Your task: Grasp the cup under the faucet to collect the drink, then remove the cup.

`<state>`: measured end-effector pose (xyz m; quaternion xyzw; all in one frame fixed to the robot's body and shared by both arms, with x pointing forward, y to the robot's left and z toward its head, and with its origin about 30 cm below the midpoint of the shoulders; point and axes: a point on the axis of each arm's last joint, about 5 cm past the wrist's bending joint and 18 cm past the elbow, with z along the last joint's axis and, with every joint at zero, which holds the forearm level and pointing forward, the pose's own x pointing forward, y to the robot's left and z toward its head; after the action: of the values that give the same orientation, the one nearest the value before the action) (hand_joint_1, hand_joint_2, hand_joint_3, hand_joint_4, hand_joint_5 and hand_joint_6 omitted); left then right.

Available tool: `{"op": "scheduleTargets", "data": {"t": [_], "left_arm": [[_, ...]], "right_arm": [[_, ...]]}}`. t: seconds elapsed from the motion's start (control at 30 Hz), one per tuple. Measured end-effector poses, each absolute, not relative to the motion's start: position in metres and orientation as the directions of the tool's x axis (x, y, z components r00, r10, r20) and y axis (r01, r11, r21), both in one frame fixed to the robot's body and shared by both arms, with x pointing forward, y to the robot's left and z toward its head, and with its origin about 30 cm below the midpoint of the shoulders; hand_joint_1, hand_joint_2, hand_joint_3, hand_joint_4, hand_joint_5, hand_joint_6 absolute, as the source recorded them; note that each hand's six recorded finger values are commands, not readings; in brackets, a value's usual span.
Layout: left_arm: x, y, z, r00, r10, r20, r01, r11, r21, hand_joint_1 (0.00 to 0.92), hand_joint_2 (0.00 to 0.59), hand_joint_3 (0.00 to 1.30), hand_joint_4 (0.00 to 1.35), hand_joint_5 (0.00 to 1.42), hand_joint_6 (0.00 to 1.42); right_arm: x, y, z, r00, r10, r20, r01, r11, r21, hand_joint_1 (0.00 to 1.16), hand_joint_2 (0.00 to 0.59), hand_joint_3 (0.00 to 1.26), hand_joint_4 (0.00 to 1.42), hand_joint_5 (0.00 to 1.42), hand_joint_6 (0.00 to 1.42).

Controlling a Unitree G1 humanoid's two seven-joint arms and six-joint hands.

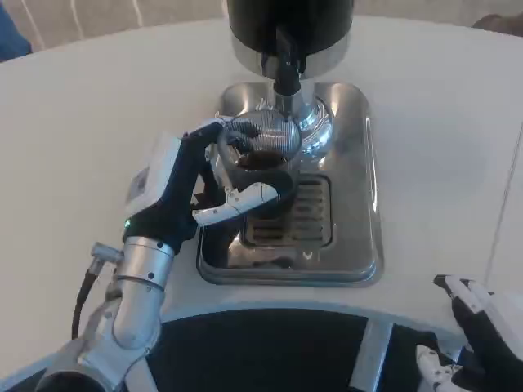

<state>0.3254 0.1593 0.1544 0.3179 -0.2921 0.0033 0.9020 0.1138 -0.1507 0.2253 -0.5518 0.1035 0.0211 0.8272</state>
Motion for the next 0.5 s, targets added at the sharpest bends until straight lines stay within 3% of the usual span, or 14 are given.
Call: {"op": "scheduleTargets", "data": {"t": [0.5], "left_arm": [[0.32,0.18,0.155,0.817,-0.184,0.547,-0.214,0.784,0.583,0.531,0.089,0.99,1.14,1.37,1.02]], "right_arm": [[0.118,-0.15,0.225,0.98,-0.071,-0.185,-0.143,0.393,-0.908,0.3,0.57,0.04,0.0,0.0,0.0]]}}
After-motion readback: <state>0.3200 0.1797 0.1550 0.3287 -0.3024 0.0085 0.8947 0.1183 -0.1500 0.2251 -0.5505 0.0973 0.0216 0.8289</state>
